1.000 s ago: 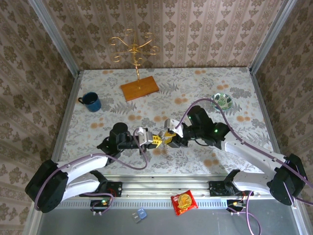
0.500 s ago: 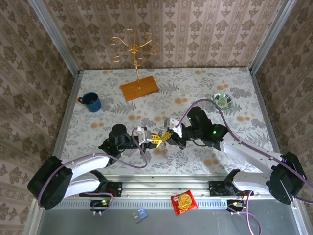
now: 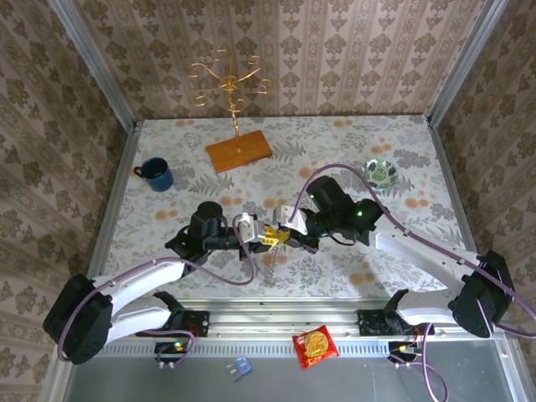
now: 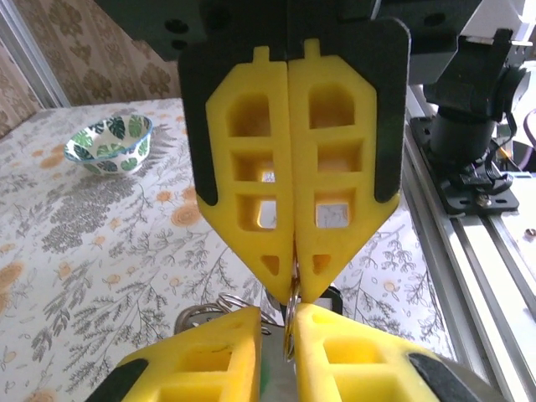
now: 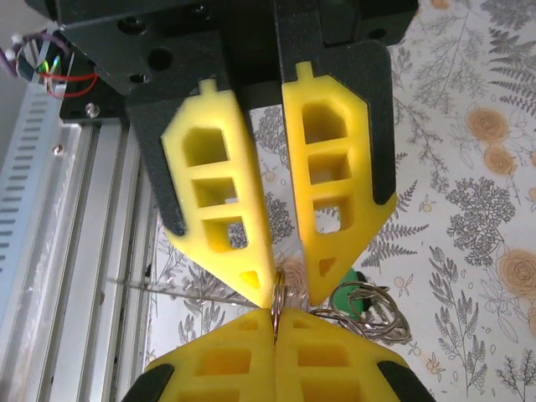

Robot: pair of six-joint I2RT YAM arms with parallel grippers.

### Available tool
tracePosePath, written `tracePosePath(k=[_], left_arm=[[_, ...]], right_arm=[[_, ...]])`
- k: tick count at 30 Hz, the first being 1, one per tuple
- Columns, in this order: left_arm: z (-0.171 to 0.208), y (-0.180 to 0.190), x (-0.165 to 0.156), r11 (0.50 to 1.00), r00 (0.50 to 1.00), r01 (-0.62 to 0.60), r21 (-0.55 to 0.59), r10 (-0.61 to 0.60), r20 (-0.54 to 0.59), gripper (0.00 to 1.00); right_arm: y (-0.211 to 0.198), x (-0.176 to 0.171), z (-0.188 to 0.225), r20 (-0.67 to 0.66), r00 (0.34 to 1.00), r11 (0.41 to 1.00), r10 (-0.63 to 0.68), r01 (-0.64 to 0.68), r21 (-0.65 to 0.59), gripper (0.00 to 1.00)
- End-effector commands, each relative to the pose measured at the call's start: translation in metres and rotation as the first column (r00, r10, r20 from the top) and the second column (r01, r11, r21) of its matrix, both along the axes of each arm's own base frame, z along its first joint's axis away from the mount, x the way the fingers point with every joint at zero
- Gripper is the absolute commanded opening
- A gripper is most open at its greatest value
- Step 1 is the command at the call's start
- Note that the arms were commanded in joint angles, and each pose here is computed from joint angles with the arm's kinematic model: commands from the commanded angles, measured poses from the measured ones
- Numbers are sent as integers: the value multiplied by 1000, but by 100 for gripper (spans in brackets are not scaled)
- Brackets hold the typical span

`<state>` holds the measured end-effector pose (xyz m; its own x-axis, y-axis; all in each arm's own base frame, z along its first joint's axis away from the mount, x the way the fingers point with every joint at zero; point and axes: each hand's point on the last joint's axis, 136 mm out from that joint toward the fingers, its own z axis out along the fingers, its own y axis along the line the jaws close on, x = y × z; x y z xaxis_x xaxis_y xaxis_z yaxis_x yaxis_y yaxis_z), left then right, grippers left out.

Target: Put the keys on the keyring

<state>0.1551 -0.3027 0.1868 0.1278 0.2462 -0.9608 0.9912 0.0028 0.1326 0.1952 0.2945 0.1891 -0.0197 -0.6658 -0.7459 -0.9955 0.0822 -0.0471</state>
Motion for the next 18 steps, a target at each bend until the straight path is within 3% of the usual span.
tracePosePath(k=[1,6,12,18], left_arm=[[-3,-1,-2,998,999,28,48,-30,34,11],[3,-1,-1,999,998,23,26,-25,61,0],[12,3,0,998,996,-18,-64,24,89,0],[10,5,3,991,996,-48,-124,57,72,0]], right_arm=[[6,-12,9,14,997,997,77,-77,-16,0],[12,-14,18,6,997,996,80,-81,31,0],[5,4,26,-14,999,984,-52,53,168,31],[-14,17,16,-40,981,953,-191,195,233,38]])
